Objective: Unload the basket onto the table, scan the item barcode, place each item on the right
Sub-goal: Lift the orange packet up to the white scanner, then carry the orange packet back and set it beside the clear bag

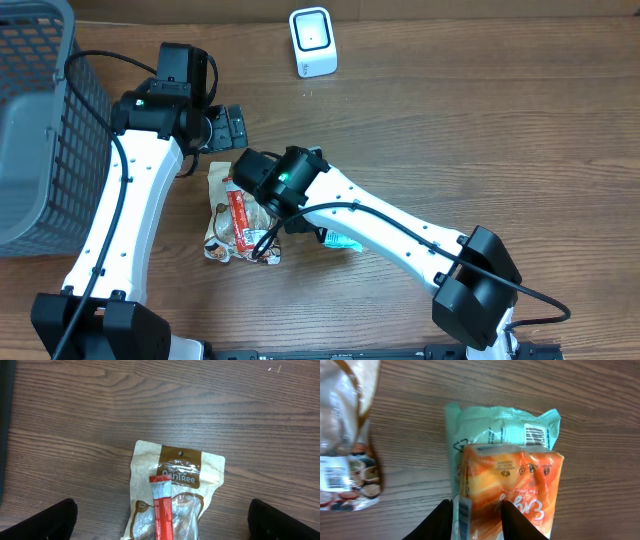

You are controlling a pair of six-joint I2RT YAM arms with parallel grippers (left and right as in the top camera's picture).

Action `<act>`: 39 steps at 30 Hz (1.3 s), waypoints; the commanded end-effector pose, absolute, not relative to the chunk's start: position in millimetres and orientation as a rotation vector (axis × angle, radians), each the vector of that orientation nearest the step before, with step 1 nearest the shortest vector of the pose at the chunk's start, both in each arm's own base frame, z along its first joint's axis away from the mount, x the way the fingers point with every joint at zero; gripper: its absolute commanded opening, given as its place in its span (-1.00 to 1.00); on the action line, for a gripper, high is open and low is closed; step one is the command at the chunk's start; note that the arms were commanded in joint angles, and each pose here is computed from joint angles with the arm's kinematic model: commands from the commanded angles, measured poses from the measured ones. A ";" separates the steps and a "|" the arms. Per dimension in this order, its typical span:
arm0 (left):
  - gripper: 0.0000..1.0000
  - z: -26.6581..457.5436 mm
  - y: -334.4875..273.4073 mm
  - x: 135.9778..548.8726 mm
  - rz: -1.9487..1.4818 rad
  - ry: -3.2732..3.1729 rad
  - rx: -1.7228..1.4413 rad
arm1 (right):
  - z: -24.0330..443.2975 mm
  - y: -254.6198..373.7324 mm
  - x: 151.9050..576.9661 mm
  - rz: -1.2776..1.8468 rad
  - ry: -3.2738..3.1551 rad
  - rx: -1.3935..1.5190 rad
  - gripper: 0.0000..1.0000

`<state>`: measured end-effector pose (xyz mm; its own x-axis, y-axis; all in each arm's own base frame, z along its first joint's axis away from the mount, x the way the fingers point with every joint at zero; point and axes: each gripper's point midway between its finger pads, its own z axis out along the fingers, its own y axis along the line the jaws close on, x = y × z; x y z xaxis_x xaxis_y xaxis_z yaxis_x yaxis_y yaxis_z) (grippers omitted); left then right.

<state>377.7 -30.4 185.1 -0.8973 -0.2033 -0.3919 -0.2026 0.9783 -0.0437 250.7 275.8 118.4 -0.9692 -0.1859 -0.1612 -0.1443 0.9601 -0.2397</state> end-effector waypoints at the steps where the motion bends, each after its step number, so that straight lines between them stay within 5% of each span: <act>1: 1.00 189.7 -29.4 381.9 -0.003 2.703 -0.312 | 108.8 271.1 248.2 -0.385 2.929 -0.252 -0.44; 8: 1.00 189.7 -29.3 381.9 -0.003 2.703 -0.313 | 111.4 272.1 250.7 -0.374 2.925 -0.255 -0.92; 23: 1.00 189.7 -29.3 381.9 -0.003 2.703 -0.313 | 221.9 252.4 304.3 0.094 2.869 -0.059 -0.93; 33: 1.00 189.7 -29.3 381.9 -0.003 2.703 -0.313 | 241.1 266.4 363.8 0.909 2.783 -0.129 -0.93; 39: 0.99 189.7 -29.4 381.9 -0.003 2.703 -0.312 | 211.6 270.7 387.5 0.981 2.709 -0.124 -0.93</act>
